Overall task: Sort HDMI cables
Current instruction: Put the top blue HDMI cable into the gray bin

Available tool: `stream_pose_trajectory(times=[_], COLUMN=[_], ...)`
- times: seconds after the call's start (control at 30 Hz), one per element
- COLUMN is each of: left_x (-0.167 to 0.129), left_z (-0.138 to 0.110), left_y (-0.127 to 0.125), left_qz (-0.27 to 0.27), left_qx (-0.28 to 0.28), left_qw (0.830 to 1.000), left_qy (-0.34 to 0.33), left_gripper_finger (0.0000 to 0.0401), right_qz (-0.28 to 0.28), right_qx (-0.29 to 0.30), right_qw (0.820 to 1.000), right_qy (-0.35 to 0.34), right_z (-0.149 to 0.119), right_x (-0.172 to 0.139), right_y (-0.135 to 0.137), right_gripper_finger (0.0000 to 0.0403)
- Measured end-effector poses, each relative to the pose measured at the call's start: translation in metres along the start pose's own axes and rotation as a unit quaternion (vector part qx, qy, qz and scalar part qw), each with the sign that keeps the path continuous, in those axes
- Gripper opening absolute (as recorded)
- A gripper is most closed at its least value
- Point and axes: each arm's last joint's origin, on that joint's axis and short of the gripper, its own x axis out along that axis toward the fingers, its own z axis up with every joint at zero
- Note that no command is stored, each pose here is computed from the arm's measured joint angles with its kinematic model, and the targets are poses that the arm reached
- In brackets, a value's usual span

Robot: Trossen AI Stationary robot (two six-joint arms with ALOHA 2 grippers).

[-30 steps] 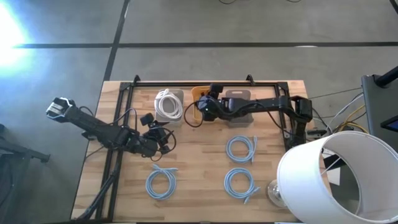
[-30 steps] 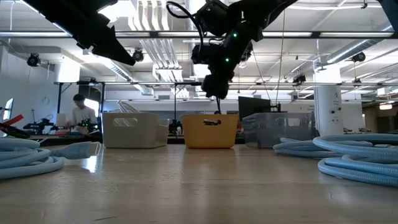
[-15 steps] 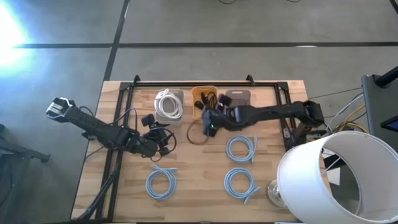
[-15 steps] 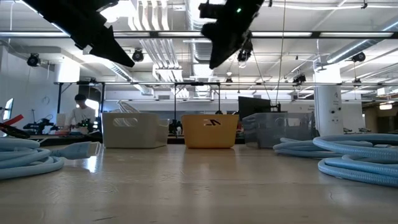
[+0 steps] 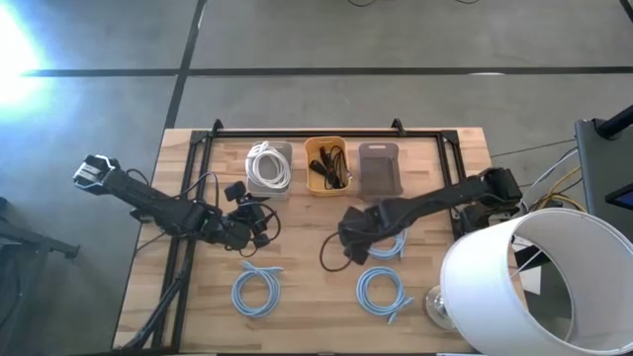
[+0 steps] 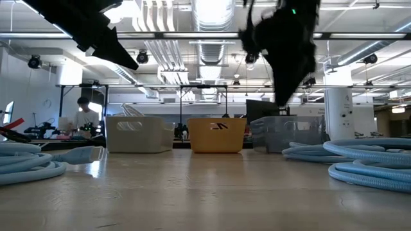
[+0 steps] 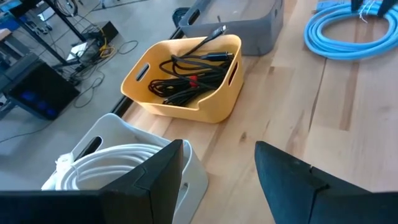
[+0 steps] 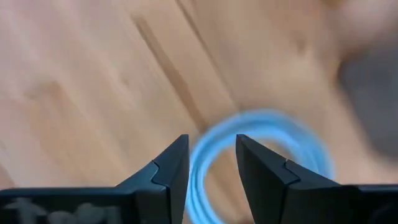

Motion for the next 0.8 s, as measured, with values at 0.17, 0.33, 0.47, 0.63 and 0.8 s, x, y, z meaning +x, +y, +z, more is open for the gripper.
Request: stream_pose_trajectory(times=[0.17,0.33,0.47,0.63,0.8], left_x=[0.0,0.0,0.0,0.0,0.0], left_z=[-0.001,-0.001,-0.001,0.0,0.0], left_y=[0.0,0.0,0.0,0.0,0.0], left_qz=[0.0,0.0,0.0,0.0,0.0], left_qx=[-0.011,-0.013,-0.015,-0.016,-0.016], left_qw=[1.0,1.0,1.0,1.0,1.0], left_qy=[0.001,0.001,0.001,0.0,0.0], left_gripper_finger=[0.0204,0.0204,0.0204,0.0204,0.0204], right_qz=[0.0,0.027,0.048,0.066,0.106], right_qx=[0.071,0.106,0.109,0.08,0.073], right_qw=[0.996,0.992,0.991,0.994,0.992], right_qy=[0.062,0.06,0.053,0.024,-0.016], right_z=[-0.02,-0.03,-0.037,-0.039,-0.035], right_x=[0.028,0.05,0.064,0.073,0.077], right_y=[-0.009,-0.011,-0.013,-0.014,-0.009], right_gripper_finger=[0.0124,0.0121,0.0125,0.0127,0.0125])
